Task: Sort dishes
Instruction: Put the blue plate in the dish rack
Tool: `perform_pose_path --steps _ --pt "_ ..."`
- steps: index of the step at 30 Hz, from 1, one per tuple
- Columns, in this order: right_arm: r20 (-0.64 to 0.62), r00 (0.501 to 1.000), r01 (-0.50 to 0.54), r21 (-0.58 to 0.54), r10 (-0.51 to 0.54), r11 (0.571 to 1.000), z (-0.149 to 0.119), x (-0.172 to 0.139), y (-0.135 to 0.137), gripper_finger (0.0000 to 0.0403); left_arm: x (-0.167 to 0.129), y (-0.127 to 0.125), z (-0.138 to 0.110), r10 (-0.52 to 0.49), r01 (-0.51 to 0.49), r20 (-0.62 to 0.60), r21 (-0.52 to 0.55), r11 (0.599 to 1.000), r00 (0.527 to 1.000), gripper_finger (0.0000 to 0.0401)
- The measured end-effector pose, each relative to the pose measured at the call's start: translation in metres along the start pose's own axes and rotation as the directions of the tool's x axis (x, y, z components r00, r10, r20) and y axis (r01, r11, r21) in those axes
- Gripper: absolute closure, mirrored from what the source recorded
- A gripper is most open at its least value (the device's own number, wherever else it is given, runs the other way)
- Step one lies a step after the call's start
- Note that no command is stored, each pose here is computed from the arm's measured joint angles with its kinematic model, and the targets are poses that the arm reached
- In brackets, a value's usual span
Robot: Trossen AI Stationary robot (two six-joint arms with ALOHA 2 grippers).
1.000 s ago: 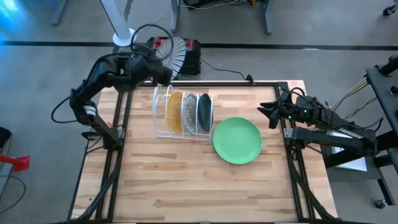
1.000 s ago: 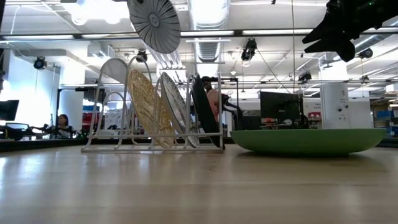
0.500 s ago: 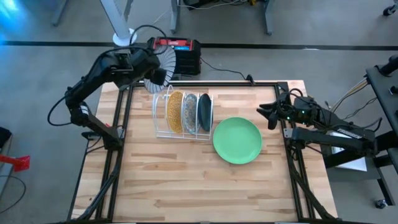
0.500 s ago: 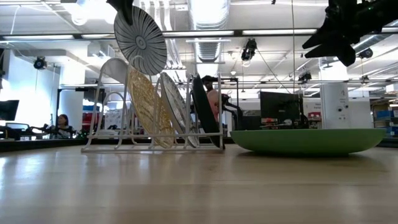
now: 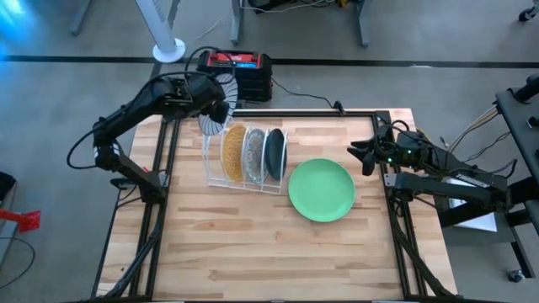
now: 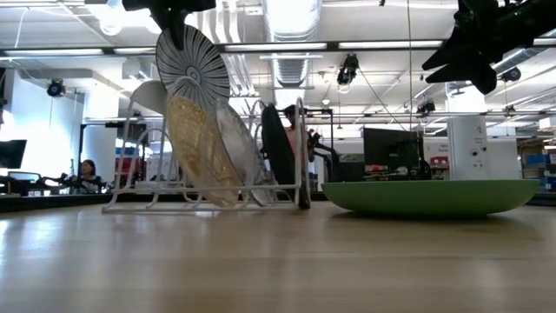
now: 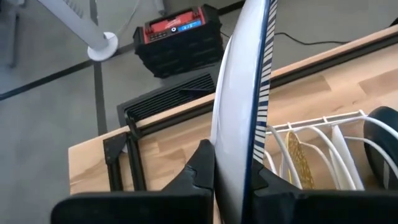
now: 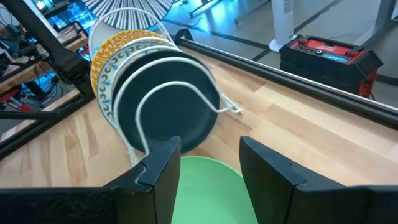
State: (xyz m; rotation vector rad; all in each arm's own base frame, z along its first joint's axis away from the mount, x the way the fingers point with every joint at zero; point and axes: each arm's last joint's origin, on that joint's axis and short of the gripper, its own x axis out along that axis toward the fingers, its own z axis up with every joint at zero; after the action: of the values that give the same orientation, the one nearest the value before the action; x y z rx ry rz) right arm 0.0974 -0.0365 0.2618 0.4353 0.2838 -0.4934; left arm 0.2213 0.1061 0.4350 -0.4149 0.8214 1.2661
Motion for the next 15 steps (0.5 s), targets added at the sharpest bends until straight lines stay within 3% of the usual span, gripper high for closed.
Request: perform_pose_path --steps 15 --pt "-0.009 1.000 0.004 -0.001 -0.004 1.000 0.000 0.002 0.000 0.0252 -0.005 -0.014 -0.014 0.008 -0.008 0.019 0.000 1.000 1.000 0.0399"
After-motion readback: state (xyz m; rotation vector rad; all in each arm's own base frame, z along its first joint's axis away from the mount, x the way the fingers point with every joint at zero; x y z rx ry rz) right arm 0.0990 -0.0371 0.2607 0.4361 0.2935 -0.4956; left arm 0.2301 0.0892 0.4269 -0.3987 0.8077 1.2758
